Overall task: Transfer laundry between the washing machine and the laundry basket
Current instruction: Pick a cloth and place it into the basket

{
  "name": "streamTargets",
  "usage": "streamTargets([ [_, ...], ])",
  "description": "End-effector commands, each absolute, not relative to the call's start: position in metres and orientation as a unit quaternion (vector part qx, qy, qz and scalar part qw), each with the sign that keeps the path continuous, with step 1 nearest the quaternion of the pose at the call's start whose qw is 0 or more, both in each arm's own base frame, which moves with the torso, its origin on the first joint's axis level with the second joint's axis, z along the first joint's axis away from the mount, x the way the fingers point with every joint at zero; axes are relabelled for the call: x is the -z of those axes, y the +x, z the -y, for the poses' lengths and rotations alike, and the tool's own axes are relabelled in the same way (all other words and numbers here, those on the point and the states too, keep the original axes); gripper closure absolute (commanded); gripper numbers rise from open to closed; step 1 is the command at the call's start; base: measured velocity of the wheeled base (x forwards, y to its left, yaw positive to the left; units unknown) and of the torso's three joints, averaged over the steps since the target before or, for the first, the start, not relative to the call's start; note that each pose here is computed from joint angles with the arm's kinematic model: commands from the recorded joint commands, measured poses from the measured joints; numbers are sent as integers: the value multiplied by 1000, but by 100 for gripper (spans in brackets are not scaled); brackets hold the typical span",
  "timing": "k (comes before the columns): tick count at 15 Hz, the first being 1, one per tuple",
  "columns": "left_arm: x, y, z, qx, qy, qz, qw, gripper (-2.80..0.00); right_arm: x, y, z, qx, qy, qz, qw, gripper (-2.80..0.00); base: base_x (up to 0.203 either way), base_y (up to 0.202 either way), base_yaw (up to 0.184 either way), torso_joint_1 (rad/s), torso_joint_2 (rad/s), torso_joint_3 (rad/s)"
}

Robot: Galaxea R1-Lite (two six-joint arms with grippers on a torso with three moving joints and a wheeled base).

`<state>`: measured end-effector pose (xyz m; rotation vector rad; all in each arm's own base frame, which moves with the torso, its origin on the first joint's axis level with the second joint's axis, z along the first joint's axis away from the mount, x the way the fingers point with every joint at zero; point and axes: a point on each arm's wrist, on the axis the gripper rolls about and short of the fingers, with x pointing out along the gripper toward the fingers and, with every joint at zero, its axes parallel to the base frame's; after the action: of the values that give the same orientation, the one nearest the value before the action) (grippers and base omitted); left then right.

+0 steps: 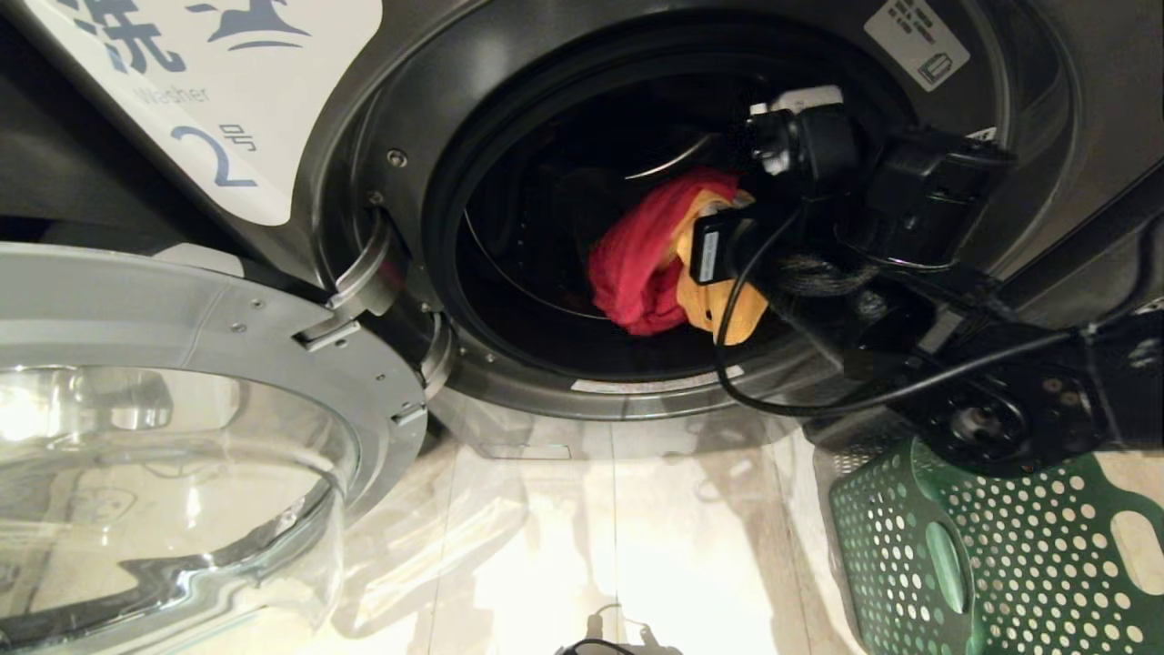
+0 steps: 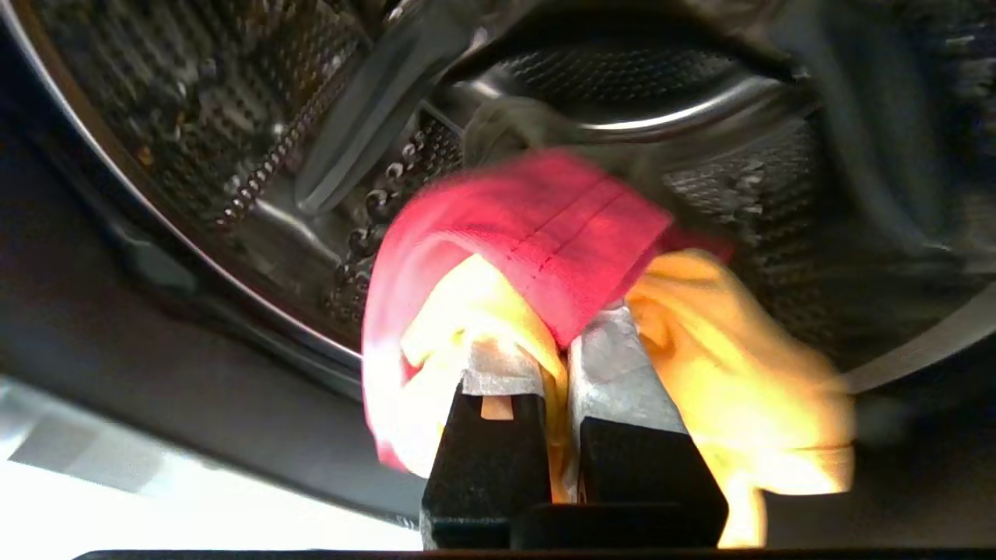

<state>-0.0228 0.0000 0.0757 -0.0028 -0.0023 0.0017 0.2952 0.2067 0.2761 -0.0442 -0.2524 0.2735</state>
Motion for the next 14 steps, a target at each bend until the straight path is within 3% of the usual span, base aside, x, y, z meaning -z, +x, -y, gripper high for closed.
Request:
streamTargets([
  [1, -76, -23, 0, -1, -2, 1, 1000, 0, -286, 252, -189, -153, -13, 130, 980, 0, 0, 0, 0, 0, 0, 0],
  [8, -76, -23, 0, -1, -2, 1, 1000, 0, -250, 154, -167, -249, -26, 82, 965, 0, 0, 0, 0, 0, 0, 0],
  [14, -76, -23, 0, -1, -2, 1, 1000, 0, -244, 102, -109, -237, -37, 70, 968, 0, 0, 0, 0, 0, 0, 0],
])
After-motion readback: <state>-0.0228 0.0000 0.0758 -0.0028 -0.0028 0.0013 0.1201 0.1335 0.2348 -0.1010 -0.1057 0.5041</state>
